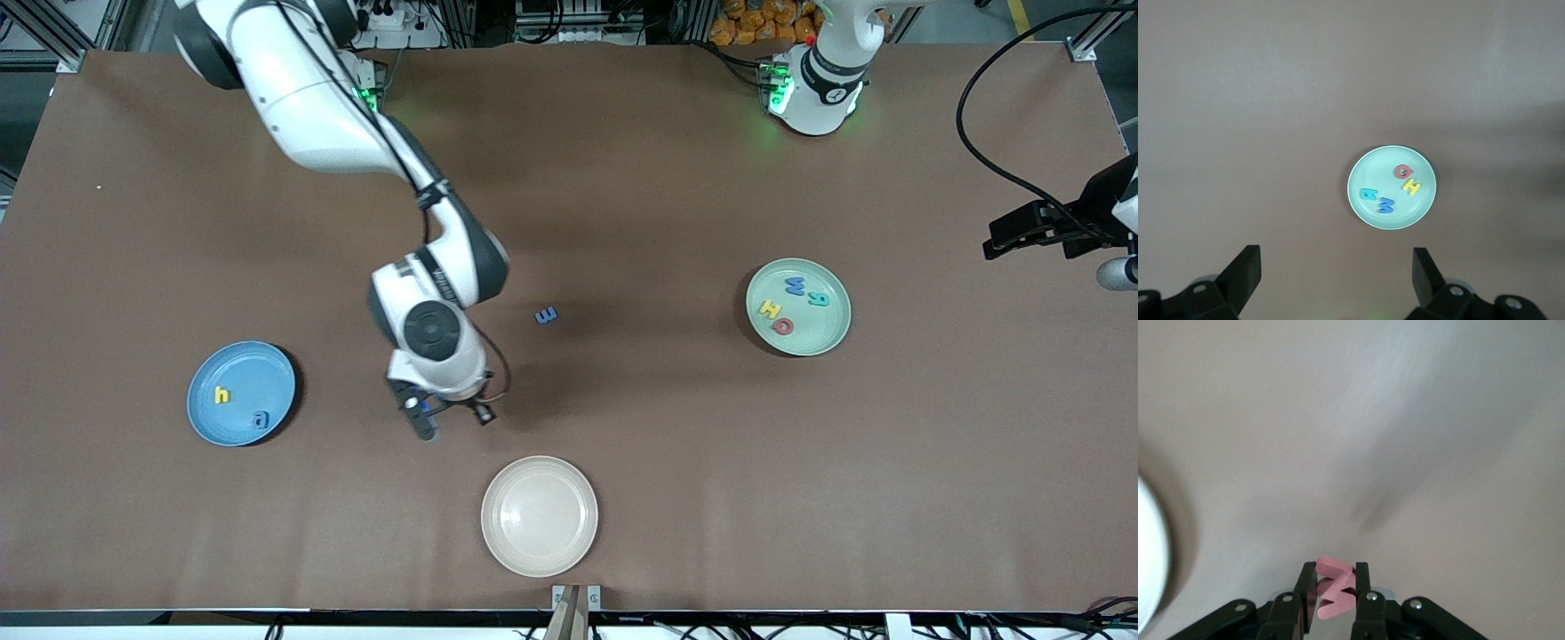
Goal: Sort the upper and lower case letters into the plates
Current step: 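Carry the pink w to the blue plate and open the right gripper, then move the right gripper back over the blue e letter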
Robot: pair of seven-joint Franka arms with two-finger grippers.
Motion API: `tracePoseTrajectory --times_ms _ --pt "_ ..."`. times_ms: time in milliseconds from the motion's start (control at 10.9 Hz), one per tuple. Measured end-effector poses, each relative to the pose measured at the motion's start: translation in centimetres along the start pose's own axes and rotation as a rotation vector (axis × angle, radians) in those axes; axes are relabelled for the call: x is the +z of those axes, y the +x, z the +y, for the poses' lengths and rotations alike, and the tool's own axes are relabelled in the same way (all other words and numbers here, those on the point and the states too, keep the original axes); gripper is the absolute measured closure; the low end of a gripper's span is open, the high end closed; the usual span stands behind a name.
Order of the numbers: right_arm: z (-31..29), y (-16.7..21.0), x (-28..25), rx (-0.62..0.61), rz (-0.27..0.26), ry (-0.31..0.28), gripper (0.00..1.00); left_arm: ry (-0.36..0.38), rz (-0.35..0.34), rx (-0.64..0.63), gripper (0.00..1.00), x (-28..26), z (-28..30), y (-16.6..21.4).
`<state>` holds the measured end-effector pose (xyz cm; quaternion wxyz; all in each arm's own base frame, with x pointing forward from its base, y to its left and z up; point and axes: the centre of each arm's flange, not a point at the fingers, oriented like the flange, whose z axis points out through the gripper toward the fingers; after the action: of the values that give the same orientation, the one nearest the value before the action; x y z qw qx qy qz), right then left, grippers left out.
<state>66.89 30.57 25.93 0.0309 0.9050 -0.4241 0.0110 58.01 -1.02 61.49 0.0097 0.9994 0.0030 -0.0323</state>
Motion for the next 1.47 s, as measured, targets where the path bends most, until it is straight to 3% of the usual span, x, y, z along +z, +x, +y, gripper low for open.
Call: tracePoseTrajectory --times_ms 368,736,1011,1287,1379,1471 --pt "10.9 14.7 -1.6 -0.223 -0.001 -0.105 0.73 0.0 0.0 0.001 0.0 0.0 0.0 0.0" --pt "18.4 24.5 0.1 -0.421 -0.016 -0.169 0.72 0.0 0.0 0.002 0.0 0.0 0.1 0.0" --pt "19.5 25.3 0.3 -0.452 -0.036 -0.19 0.56 0.001 0.0 0.001 0.0 0.0 0.1 0.0" --pt "17.8 22.3 0.0 -0.456 -0.065 -0.222 0.12 0.001 0.0 0.0 0.0 0.0 0.0 0.0" --pt "16.5 20.5 -0.3 -0.438 -0.055 -0.222 0.03 0.001 0.0 0.0 0.0 0.0 0.0 0.0" --pt "14.8 18.1 -0.6 -0.419 -0.043 -0.219 0.0 0.001 0.0 0.0 0.0 0.0 0.0 0.0"
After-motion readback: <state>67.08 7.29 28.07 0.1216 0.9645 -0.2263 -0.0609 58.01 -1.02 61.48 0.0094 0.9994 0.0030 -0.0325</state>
